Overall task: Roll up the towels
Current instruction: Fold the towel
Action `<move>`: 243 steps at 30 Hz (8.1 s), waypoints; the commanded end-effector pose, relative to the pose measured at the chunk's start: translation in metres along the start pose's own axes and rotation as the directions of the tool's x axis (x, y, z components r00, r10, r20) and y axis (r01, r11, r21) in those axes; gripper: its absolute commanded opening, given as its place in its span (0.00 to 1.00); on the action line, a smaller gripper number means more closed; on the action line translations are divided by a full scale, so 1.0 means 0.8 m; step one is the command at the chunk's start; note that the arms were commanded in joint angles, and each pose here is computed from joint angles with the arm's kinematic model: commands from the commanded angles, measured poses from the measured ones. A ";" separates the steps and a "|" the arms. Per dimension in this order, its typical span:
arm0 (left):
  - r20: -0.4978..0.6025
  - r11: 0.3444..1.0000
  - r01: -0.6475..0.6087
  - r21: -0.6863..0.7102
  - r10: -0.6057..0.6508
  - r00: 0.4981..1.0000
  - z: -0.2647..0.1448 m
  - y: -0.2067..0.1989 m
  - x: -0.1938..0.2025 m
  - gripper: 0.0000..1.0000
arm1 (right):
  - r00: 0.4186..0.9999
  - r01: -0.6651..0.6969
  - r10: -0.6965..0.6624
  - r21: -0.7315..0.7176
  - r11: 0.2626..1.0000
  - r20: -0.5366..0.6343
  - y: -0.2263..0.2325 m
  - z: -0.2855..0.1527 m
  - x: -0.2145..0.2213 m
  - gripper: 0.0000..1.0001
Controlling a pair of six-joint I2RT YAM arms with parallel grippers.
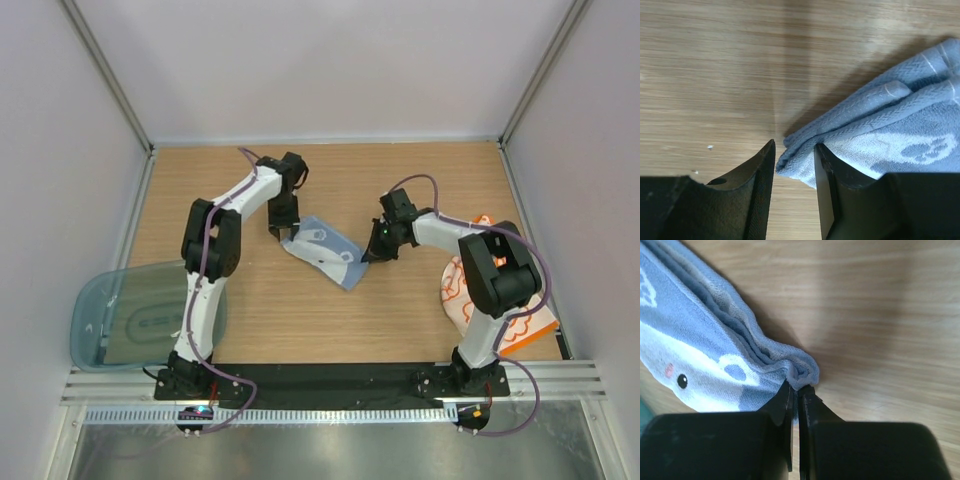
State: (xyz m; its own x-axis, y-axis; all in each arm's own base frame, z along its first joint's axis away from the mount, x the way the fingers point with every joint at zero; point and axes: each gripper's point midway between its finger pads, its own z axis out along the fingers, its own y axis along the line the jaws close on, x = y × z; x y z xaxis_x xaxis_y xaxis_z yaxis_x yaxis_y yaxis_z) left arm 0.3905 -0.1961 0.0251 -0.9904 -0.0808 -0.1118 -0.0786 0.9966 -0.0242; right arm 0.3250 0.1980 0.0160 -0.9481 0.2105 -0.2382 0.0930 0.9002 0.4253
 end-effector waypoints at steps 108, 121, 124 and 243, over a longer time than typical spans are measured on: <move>0.939 0.967 -0.208 0.146 -0.069 0.338 -0.406 0.036 0.075 1.00 | 0.889 0.115 -0.010 -0.201 0.973 0.458 0.071 -0.137 -0.060 0.90; 0.872 0.987 -0.142 0.077 0.002 0.489 -0.354 0.055 0.061 1.00 | 0.962 -0.040 0.069 -0.112 0.993 0.264 0.026 -0.053 -0.055 0.74; 0.872 0.988 -0.135 0.073 0.002 0.490 -0.353 0.058 0.061 1.00 | 0.968 -0.051 0.085 -0.145 0.988 0.238 0.030 -0.041 -0.049 0.69; 0.523 0.796 -0.493 0.352 0.270 0.809 -0.002 -0.131 0.251 0.53 | 0.957 0.061 -0.165 0.394 0.917 0.237 -0.072 -0.071 0.153 0.19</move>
State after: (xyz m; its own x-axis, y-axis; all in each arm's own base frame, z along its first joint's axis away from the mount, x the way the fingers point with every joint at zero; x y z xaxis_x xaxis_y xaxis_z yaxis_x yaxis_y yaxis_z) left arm 0.2057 -0.3308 0.0284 -0.7254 0.1569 -0.6702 0.4939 0.7969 -0.3480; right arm 0.1945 0.1904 0.0168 -0.8524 0.1694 -0.4946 0.0799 0.9771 0.1970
